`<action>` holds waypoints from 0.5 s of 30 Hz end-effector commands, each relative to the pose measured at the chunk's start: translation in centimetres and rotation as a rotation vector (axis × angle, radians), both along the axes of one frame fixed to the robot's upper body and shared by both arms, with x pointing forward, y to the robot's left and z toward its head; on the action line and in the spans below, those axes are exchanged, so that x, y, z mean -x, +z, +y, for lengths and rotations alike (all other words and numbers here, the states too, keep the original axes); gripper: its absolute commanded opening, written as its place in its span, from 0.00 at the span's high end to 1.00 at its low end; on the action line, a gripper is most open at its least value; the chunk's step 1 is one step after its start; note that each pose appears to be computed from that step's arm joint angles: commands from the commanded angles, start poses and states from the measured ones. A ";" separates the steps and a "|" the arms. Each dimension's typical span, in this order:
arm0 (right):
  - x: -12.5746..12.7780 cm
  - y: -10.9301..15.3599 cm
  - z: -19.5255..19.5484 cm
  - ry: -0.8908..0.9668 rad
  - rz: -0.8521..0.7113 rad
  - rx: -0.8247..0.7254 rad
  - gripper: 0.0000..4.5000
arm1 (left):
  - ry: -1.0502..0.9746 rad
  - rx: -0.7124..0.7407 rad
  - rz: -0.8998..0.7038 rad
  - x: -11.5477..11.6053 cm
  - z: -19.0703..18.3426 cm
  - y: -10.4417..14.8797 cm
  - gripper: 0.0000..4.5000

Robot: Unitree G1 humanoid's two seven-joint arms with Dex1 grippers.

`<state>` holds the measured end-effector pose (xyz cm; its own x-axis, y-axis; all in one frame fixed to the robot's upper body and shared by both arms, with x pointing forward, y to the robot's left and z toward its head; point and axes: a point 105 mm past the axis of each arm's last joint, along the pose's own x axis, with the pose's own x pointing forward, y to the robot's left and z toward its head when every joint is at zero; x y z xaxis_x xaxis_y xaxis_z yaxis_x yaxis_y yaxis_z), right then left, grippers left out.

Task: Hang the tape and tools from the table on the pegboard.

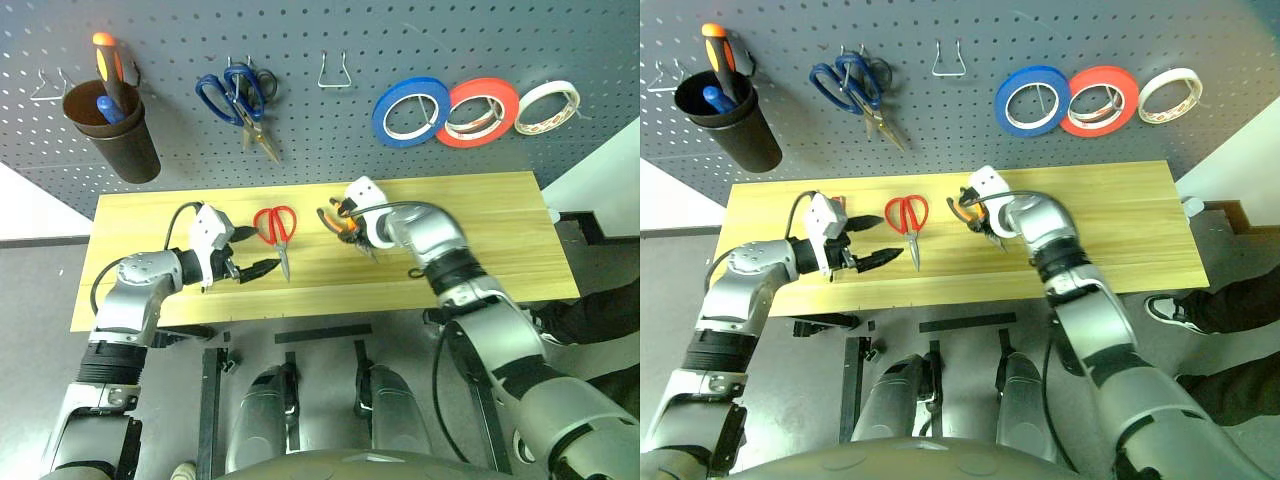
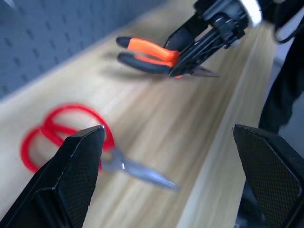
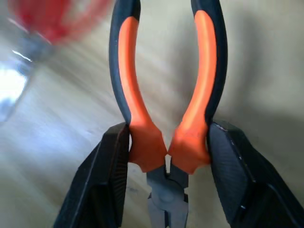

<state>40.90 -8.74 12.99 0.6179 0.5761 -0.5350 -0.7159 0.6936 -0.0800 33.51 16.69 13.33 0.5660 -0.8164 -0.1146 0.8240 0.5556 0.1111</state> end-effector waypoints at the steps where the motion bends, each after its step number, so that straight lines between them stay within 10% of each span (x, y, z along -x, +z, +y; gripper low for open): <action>1: 3.1 4.4 1.1 0.147 -0.054 -0.141 0.54 | -0.030 0.070 -0.104 0.9 0.9 2.9 0.00; 15: 6.8 17.7 2.7 0.216 -0.398 -0.673 0.54 | -0.083 0.235 -0.318 2.5 1.7 10.3 0.00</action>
